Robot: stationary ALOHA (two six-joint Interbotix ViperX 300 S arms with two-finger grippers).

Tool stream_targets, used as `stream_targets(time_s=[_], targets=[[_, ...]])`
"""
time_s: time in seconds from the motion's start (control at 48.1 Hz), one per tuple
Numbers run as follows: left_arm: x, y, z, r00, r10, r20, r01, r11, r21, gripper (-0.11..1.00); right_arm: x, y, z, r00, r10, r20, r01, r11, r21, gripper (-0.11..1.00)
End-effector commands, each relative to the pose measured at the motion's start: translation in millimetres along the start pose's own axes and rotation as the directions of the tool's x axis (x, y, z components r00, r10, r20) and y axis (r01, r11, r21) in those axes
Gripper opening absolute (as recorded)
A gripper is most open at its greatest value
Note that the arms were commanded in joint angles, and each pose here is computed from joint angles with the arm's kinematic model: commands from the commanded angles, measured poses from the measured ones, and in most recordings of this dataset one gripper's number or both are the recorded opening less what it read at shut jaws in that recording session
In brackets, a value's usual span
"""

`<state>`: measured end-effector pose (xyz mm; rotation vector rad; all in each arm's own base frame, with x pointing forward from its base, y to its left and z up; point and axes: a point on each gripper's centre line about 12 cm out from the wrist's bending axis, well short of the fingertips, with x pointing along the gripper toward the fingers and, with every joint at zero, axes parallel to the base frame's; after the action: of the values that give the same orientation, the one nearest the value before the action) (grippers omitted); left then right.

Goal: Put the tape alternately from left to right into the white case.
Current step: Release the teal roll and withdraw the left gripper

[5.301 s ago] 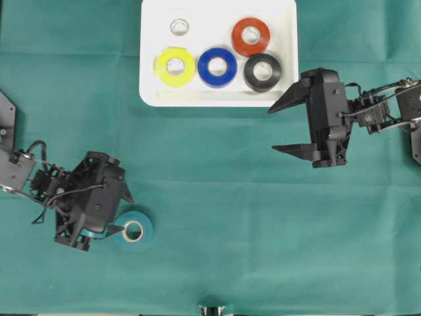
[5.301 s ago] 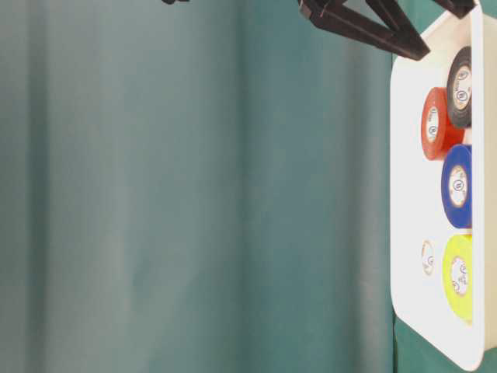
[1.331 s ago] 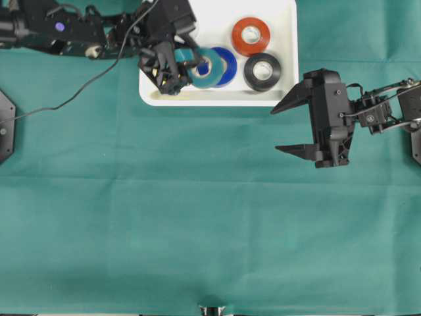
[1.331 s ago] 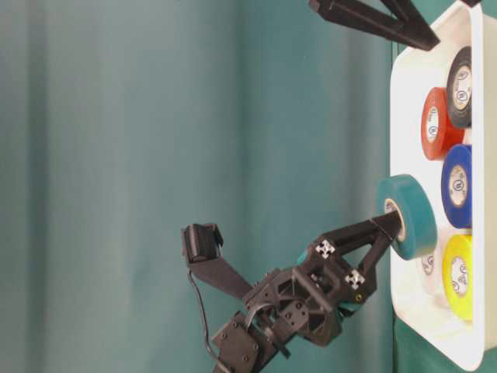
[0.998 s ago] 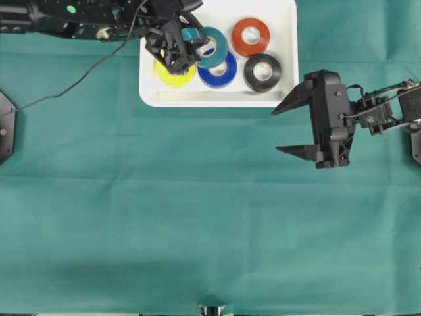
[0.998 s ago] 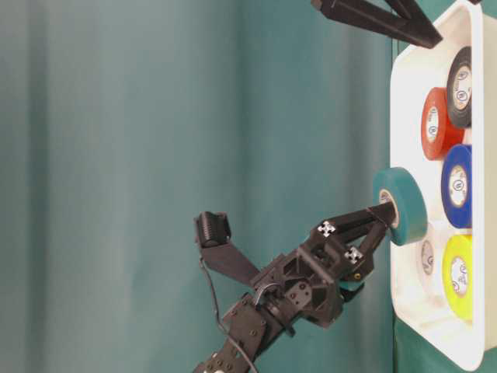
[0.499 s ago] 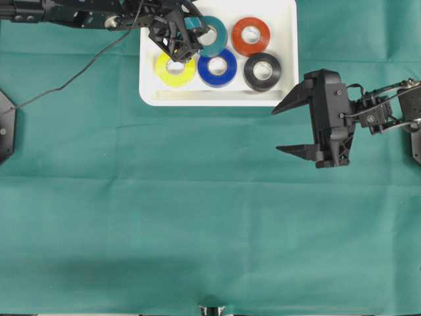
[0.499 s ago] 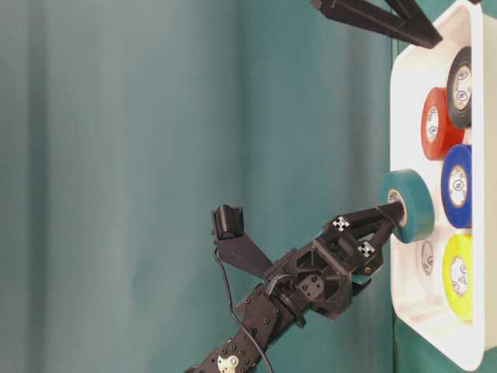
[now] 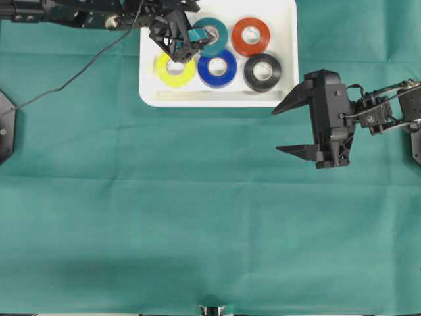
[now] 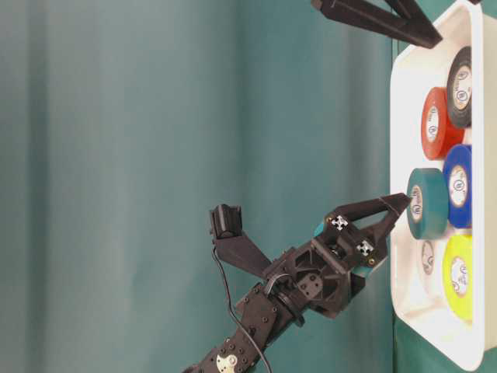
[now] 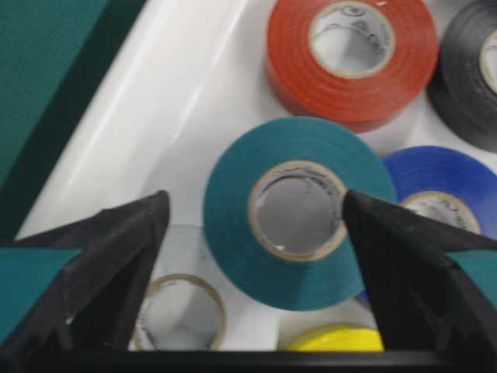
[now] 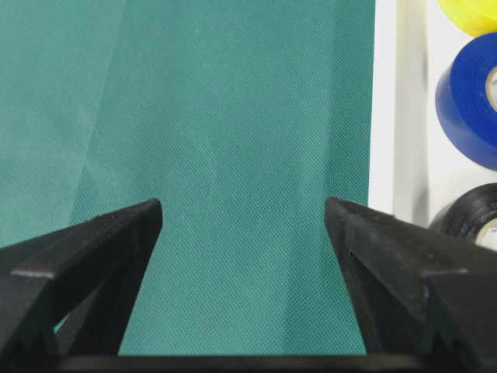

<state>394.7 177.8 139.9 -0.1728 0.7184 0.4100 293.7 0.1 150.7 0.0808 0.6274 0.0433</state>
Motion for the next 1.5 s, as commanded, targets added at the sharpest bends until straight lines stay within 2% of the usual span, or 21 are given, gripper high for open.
stream_targets(time_s=[0.0,0.291,0.811,1.268,1.476], targets=[[-8,0,15,0.999,-0.001,0.048,0.001,1.0,0.0,1.0,-3,1,7,1.0,0.006,0.028,-0.005,1.0,-0.002,0.83],[-20,-10,18,0.998,-0.019,0.062,0.018,1.0,0.015,1.0,-3,1,7,1.0,0.006,0.028,-0.005,1.0,-0.002,0.83],[-66,-57,0,0.99,-0.118,0.075,0.11,0.989,0.1,1.0,-3,1,7,1.0,0.006,0.028,-0.005,1.0,-0.002,0.83],[-97,-91,-34,0.978,-0.204,0.041,0.194,0.966,0.173,1.0,-3,1,7,1.0,0.006,0.028,-0.005,1.0,-0.002,0.83],[-109,-107,-46,0.968,-0.248,0.028,0.236,0.948,0.214,1.0,-3,1,7,1.0,0.006,0.029,-0.006,1.0,-0.002,0.83]])
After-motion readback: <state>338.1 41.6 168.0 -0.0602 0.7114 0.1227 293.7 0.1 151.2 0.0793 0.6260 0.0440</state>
